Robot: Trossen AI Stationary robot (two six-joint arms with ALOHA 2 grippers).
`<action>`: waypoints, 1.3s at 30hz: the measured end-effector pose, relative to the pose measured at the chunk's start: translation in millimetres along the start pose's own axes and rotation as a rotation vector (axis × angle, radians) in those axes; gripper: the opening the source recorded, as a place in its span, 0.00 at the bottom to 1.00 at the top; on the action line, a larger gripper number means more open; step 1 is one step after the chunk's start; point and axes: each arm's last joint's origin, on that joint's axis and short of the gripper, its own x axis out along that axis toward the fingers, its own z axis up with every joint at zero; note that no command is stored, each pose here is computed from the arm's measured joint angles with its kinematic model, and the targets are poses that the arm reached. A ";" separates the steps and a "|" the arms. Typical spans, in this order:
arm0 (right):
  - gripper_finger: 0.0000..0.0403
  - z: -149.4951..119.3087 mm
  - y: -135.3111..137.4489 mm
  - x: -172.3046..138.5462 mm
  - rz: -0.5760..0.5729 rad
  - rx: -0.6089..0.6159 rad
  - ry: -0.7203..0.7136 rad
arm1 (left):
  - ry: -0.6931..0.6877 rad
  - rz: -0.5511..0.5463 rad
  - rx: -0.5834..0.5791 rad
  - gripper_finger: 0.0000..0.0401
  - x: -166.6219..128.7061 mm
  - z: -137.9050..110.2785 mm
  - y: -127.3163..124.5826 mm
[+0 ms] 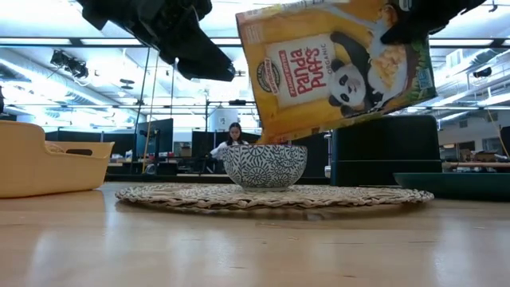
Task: Arrange a breakfast setting
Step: Pour the cereal from the yellow cereal box into the red bowl on the brown table mat
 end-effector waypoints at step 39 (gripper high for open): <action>0.46 -13.1 -2.9 -26.0 0.055 0.049 0.010 | -0.021 -0.001 -0.009 0.64 0.0 1.9 0.0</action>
